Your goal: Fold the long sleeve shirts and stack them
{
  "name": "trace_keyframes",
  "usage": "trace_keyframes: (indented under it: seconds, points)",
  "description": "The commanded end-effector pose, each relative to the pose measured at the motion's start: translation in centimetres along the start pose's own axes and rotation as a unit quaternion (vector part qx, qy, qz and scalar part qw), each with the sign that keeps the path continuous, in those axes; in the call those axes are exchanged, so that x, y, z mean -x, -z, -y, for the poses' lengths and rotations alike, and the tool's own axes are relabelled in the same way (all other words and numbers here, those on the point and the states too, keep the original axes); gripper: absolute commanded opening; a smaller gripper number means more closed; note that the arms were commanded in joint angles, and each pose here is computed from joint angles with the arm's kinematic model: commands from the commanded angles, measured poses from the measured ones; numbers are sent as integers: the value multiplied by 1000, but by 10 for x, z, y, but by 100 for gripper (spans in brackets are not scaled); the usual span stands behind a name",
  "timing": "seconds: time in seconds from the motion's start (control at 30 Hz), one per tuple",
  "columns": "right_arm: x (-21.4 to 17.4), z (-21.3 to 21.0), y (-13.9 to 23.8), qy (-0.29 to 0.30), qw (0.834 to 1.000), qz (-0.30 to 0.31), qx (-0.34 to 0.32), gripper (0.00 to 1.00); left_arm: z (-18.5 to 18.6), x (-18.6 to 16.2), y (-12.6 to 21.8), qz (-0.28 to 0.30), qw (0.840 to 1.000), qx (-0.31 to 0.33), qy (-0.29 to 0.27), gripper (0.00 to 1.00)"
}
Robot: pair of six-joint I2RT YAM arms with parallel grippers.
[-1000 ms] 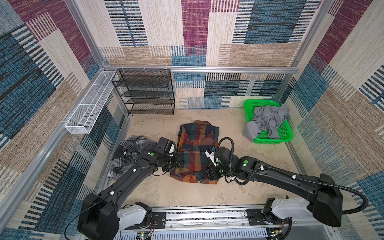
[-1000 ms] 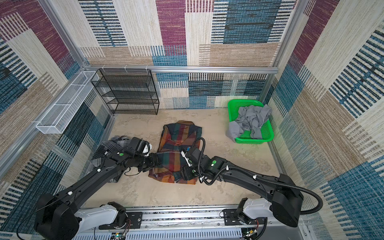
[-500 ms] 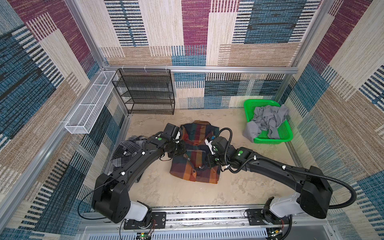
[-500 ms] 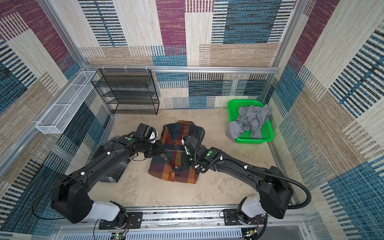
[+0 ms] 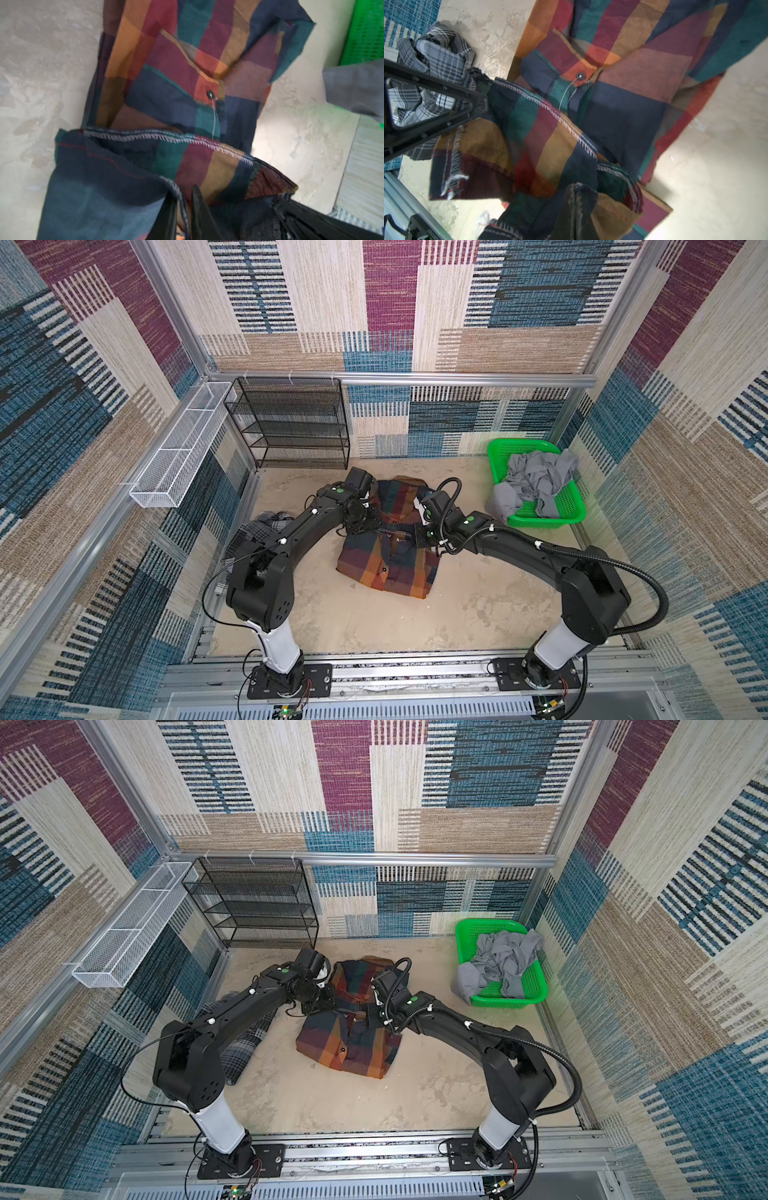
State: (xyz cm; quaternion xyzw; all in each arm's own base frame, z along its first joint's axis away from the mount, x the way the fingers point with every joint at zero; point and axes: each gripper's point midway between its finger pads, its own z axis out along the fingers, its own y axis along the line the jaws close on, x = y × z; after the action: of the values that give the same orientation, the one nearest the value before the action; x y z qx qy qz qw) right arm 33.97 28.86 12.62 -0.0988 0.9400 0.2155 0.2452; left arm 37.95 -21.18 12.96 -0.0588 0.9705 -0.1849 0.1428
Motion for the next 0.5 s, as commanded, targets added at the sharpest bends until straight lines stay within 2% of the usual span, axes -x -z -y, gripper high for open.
trace_keyframes:
  seconds: [0.0,0.1,0.23,0.27,0.3,0.33,0.47]
  points:
    - [14,7,-10,-17,1000,10,-1,0,-7,8,-7,-4,1000,24,-10,28]
    - [19,20,-25,-33,999,7,-7,0,-10,14,-16,-16,999,30,-6,36]
    - [20,31,-47,-39,999,-8,-22,3,-17,25,-19,-16,999,42,-2,54]
    - [19,29,-51,-38,999,-13,-15,10,-15,29,-16,-14,999,40,-2,63]
    - [18,29,-55,-41,999,-18,-12,16,-14,32,-12,-11,999,41,-4,65]
    - [19,29,-56,-41,999,-18,-11,20,-13,34,-6,-8,999,41,-5,79]
    - [36,10,-30,-20,999,20,26,48,-12,41,32,36,998,39,-16,84]
